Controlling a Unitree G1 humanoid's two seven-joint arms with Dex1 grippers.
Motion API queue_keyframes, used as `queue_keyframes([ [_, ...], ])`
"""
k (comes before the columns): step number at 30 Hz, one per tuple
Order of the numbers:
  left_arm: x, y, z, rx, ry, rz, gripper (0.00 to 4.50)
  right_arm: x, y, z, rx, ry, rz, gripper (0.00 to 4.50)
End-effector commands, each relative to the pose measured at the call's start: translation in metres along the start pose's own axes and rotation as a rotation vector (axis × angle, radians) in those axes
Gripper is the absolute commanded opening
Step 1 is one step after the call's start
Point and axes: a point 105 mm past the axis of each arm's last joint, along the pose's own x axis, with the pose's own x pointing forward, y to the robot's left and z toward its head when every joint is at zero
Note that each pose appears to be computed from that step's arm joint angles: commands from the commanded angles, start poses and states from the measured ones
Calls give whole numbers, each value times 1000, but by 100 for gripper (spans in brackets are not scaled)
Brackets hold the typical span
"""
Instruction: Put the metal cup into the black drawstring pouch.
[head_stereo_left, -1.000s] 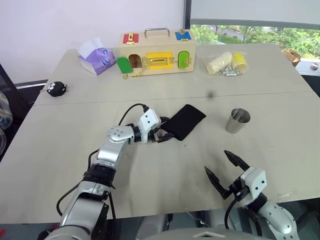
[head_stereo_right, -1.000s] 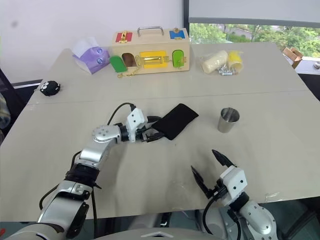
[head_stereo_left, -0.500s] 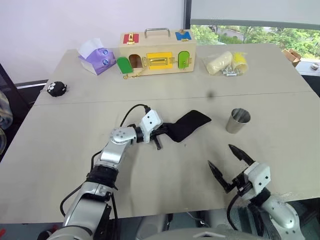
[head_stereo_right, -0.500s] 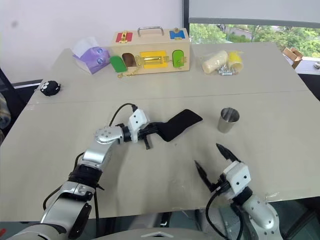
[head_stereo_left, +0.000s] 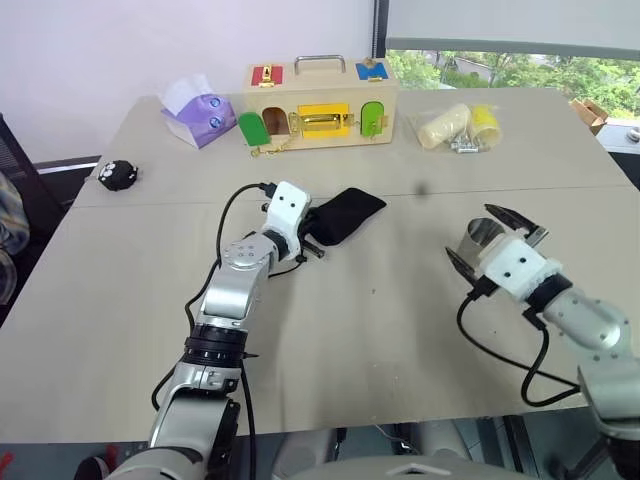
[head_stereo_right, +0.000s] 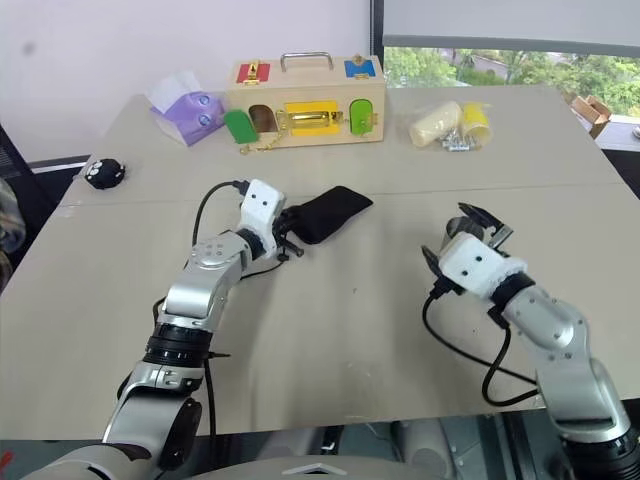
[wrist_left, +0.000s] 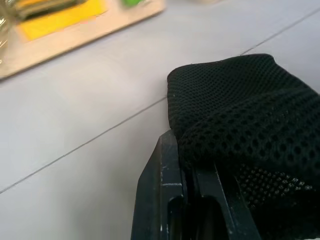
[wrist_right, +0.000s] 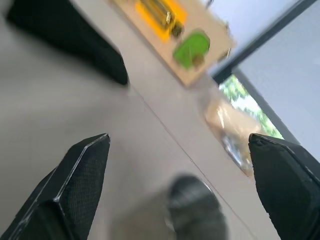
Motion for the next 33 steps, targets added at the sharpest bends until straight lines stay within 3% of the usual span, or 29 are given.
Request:
queue_keyframes([
  [1, -3, 5, 30, 32, -40, 98, 5, -2, -3, -3, -25, 67, 81, 450],
  [6, -8, 0, 36, -14, -4, 177, 5, -7, 16, -18, -65, 141, 235, 450],
  [8, -11, -3, 34, -16, 24, 202, 0, -10, 20, -25, -88, 168, 266, 398],
  [17, -17, -13, 34, 20, 66, 202, 0, -20, 9, -41, -141, 260, 277, 5],
  [19, -16, -16, 34, 11, 71, 187, 0, -23, 6, -45, -146, 292, 274, 2],
  [21, -14, -22, 32, -13, 87, 131, 0, -22, 11, -35, 11, 250, 274, 2],
  [24, -12, -39, 31, -92, 108, -2, 0, -11, 17, 1, 229, 87, 251, 2],
  [28, -13, -62, 49, -175, 53, -167, 0, -2, 53, 59, 418, -138, 395, 2],
  [33, -9, -60, 45, -186, 91, -153, 0, 12, 66, 85, 493, -192, 416, 2],
])
